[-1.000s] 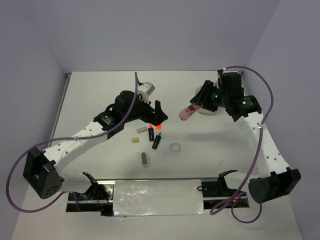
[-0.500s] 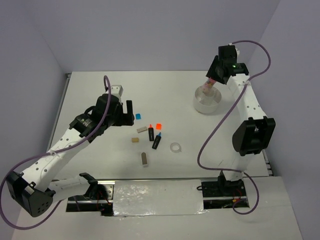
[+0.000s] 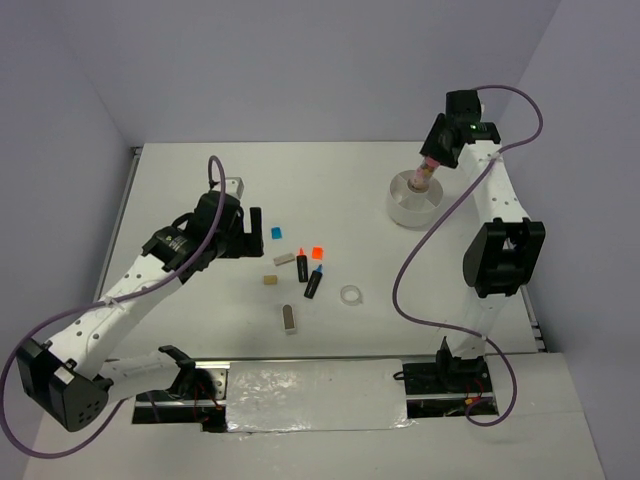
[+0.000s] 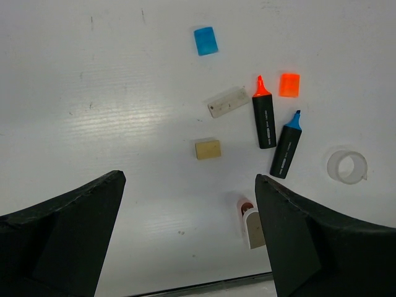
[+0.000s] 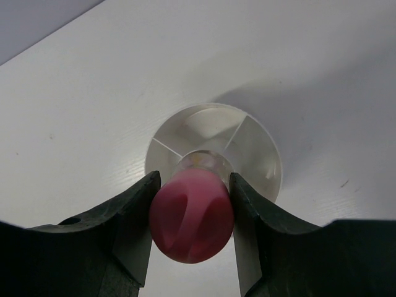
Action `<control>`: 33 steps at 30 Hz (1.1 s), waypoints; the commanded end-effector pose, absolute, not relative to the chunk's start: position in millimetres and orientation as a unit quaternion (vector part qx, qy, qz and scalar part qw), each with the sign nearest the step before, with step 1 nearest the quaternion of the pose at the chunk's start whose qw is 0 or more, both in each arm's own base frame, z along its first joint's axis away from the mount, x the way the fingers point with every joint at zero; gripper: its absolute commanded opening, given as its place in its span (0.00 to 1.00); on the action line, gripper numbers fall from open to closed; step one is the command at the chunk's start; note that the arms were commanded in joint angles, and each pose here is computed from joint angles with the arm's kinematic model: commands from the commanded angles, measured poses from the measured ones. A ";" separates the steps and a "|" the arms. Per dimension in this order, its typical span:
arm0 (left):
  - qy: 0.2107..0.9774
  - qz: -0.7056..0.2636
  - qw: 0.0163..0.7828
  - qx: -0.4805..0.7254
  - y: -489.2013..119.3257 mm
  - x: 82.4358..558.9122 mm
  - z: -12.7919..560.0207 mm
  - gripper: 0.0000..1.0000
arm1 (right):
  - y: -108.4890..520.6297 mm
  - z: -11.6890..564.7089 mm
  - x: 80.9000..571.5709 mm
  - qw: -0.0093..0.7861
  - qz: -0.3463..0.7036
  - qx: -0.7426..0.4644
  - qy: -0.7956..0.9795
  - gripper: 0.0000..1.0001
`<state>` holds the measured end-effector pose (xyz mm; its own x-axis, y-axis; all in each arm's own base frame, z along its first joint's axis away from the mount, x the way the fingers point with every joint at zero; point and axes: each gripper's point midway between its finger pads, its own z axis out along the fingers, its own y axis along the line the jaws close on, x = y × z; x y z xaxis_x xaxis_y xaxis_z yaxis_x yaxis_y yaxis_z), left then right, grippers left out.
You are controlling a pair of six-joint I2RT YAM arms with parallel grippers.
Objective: Sort the stationery into containers
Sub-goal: Place the stationery in the storage box.
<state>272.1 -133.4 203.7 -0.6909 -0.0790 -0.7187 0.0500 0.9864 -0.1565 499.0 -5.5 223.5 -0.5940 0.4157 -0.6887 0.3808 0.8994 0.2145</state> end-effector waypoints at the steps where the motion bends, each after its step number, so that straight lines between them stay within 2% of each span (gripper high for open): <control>1: 0.916 -0.092 0.392 -0.008 -138.5 275.8 203.0 0.99 | 0.9 243.0 503.2 0.421 0.038 0.206 0.882 0.00; 12: 0.917 -0.105 0.385 -0.003 -147.4 280.5 195.9 0.99 | -6.4 234.7 491.4 0.415 0.015 0.201 0.887 0.00; 13: 0.918 -0.104 0.383 -0.004 -147.7 279.9 194.6 0.99 | -6.8 232.2 490.5 0.412 0.013 0.201 0.889 0.01; 14: 0.918 -0.104 0.383 -0.004 -147.3 280.2 193.8 0.99 | -7.3 228.8 489.1 0.409 0.012 0.201 0.890 0.06; 15: 0.919 -0.103 0.381 -0.006 -146.9 279.7 192.4 0.99 | -6.1 227.8 488.6 0.408 0.013 0.199 0.891 0.13; 16: 0.920 -0.100 0.379 -0.009 -146.0 279.4 190.9 0.99 | -5.2 229.5 486.6 0.410 0.016 0.195 0.891 0.34; 18: 0.920 -0.098 0.378 -0.013 -144.9 279.1 189.6 0.99 | -1.1 233.5 486.3 0.416 0.018 0.190 0.889 0.56; 19: 0.921 -0.096 0.378 -0.016 -143.8 279.6 188.6 0.99 | 1.5 235.8 486.0 0.418 0.021 0.185 0.889 0.96; 20: 0.922 -0.094 0.376 -0.017 -143.6 279.0 186.4 0.99 | 5.0 242.3 484.9 0.424 0.025 0.181 0.887 1.00; 28: 0.936 -0.092 0.338 -0.024 -147.2 274.4 162.8 0.99 | 32.7 294.7 466.7 0.467 0.061 0.158 0.868 1.00; 33: 0.948 -0.094 0.304 -0.025 -156.1 274.2 143.1 0.99 | 61.8 300.3 438.3 0.459 0.093 0.152 0.871 0.99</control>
<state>271.5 -147.5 149.8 -0.7991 -0.0804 -0.5959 0.0211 0.9867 -0.1614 459.2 43.7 273.9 -0.5680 0.3273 -0.7551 0.2199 0.9445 0.2440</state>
